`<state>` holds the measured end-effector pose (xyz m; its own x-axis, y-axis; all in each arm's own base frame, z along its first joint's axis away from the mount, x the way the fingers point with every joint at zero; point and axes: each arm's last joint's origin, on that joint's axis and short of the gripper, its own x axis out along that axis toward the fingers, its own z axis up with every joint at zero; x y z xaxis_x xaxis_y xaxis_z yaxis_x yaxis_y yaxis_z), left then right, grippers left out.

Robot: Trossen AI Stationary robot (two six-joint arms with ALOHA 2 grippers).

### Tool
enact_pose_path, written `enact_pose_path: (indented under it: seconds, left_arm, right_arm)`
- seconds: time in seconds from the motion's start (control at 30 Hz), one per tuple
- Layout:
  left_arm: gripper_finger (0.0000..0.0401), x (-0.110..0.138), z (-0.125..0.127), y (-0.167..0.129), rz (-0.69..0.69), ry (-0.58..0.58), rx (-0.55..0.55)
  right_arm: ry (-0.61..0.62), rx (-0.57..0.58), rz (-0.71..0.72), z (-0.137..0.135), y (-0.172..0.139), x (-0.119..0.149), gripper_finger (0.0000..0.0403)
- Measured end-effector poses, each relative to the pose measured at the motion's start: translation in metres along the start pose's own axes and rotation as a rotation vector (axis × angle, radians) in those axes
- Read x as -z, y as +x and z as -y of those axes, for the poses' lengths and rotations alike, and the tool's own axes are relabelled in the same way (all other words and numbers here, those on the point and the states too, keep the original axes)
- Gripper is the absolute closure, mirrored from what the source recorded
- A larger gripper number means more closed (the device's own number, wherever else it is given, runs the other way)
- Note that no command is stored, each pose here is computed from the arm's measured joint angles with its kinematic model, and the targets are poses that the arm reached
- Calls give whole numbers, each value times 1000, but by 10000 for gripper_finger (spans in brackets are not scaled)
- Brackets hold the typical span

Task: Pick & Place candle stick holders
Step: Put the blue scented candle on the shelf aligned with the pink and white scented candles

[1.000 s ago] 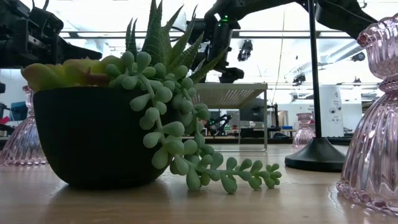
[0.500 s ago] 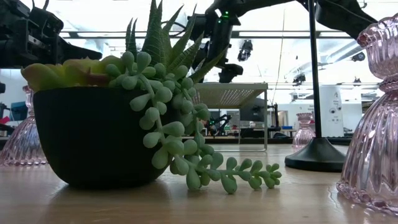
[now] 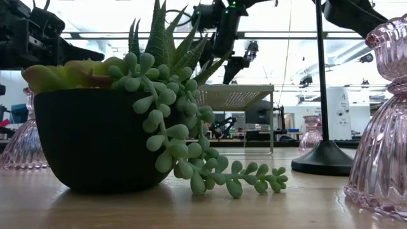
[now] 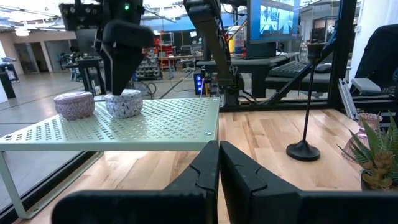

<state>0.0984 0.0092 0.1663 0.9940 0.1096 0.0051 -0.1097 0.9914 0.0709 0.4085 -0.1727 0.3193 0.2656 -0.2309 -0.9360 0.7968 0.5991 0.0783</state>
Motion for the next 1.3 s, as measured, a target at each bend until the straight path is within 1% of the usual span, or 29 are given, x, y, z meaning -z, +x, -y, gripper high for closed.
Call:
enact_pose_path:
  seconds: [0.17, 0.3, 0.4, 0.5, 0.57, 0.63, 0.73, 0.83, 1.0, 1.07, 1.17, 1.23, 1.3]
  left_arm:
    - [382, 0, 0, 0, 0, 0, 0]
    - [382, 0, 0, 0, 0, 0, 0]
    - [382, 0, 0, 0, 0, 0, 0]
    - [382, 0, 0, 0, -1, 0, 0]
    - [382, 0, 0, 0, -1, 0, 0]
    - [382, 0, 0, 0, -2, 0, 0]
    - [382, 0, 0, 0, -3, 0, 0]
    - [382, 0, 0, 0, -4, 0, 1]
    - [382, 1, 0, 1, -8, 0, 1]
    - [382, 1, 0, 1, -9, 0, 1]
    - [382, 1, 0, 1, -9, 0, 0]
    - [382, 1, 0, 1, -9, 0, 1]
    - [382, 1, 0, 1, -10, 0, 1]
  right_arm:
    - [-10, -9, 49, 1, -32, 8, 46]
    - [-71, -50, 91, -1, -73, 24, 49]
    - [-173, -85, 124, -4, -106, 43, 61]
    - [-336, -124, 156, -12, -137, 67, 80]
    - [-426, -147, 170, -16, -153, 82, 95]
    - [-484, -169, 184, -17, -166, 94, 111]
    - [-512, -177, 149, -14, -172, 102, 134]
    - [-572, -186, 128, -17, -173, 111, 156]
    - [-703, -256, 74, -22, -181, 142, 203]
    - [-745, -263, 58, -22, -183, 157, 229]
    - [-789, -294, 64, -20, -186, 178, 279]
    - [-801, -343, 111, -14, -188, 192, 317]
    - [-808, -405, 190, -4, -190, 205, 356]
